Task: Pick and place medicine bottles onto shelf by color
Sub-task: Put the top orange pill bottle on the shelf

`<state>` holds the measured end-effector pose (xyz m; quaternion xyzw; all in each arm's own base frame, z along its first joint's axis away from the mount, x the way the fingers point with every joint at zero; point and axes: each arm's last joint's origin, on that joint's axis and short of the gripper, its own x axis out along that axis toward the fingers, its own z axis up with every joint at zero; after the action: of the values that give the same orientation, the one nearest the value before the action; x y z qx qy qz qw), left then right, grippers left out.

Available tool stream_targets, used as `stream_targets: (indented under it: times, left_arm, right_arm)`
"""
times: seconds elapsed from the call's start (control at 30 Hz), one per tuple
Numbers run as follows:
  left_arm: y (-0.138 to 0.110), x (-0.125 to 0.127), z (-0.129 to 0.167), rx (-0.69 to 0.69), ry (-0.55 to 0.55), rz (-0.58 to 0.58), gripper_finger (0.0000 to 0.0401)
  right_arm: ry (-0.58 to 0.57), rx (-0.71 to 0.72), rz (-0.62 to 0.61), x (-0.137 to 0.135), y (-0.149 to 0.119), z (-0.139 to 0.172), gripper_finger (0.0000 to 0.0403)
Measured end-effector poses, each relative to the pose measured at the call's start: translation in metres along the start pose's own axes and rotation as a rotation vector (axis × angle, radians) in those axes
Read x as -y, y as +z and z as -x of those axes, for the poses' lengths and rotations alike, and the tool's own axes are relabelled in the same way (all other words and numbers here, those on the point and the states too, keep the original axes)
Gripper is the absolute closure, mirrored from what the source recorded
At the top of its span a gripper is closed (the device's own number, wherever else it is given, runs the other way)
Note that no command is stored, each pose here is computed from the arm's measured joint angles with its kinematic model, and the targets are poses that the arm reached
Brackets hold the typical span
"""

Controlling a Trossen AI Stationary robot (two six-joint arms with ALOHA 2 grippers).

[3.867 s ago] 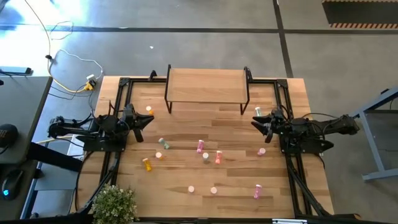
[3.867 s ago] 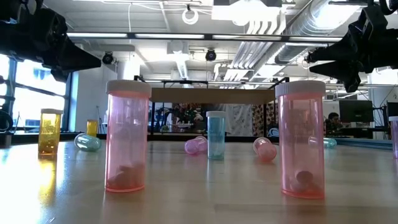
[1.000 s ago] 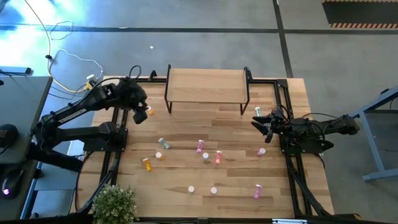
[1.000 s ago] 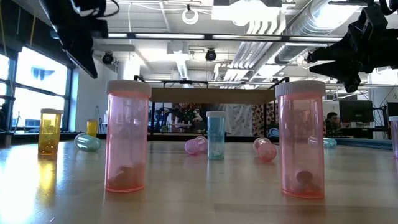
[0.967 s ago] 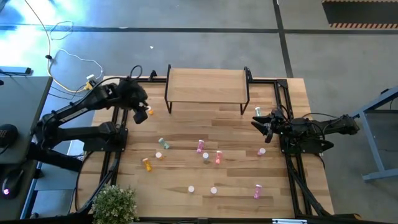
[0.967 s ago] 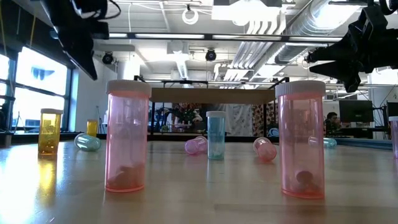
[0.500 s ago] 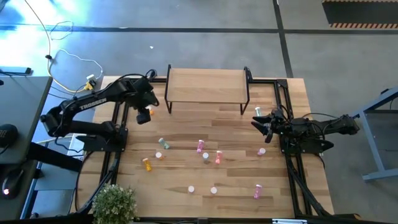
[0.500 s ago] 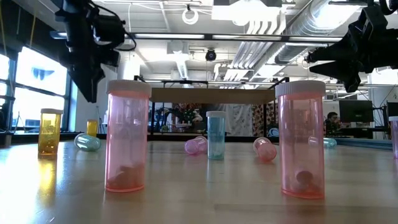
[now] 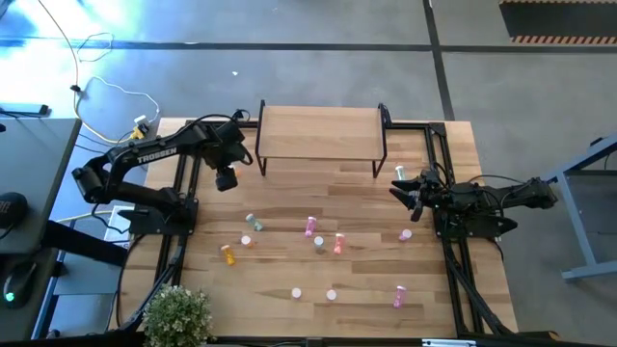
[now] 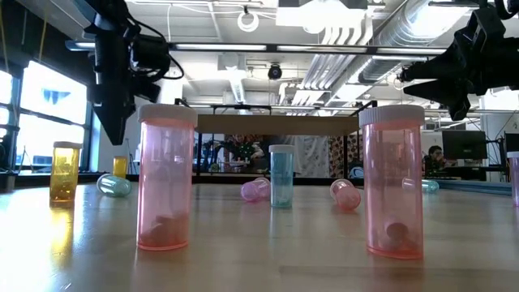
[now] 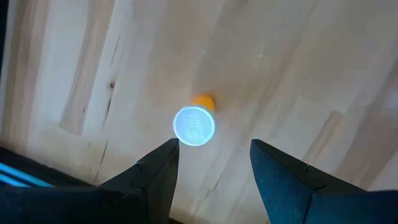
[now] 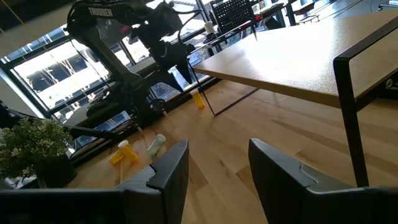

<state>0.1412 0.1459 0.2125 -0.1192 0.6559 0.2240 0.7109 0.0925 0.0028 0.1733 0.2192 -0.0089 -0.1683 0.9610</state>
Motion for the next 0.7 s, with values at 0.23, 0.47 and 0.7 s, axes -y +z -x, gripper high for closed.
stream_targets:
  times: [0.23,0.47,0.7]
  left_arm:
    - [0.0031,-0.0019,-0.0014,0.013,0.036,0.022,0.0211]
    - [0.0049,-0.0023,-0.005,0.001,0.028,0.034,0.0211]
    - [0.0041,-0.0081,-0.0061,0.009,0.019,0.049,0.0211]
  right_arm:
    - [0.0,0.0,0.0,0.0,0.0,0.0,0.0245]
    - [0.0,0.0,0.0,0.0,0.0001,0.0,0.0245]
    - [0.0,-0.001,0.0,0.0,0.0,0.0,0.0245]
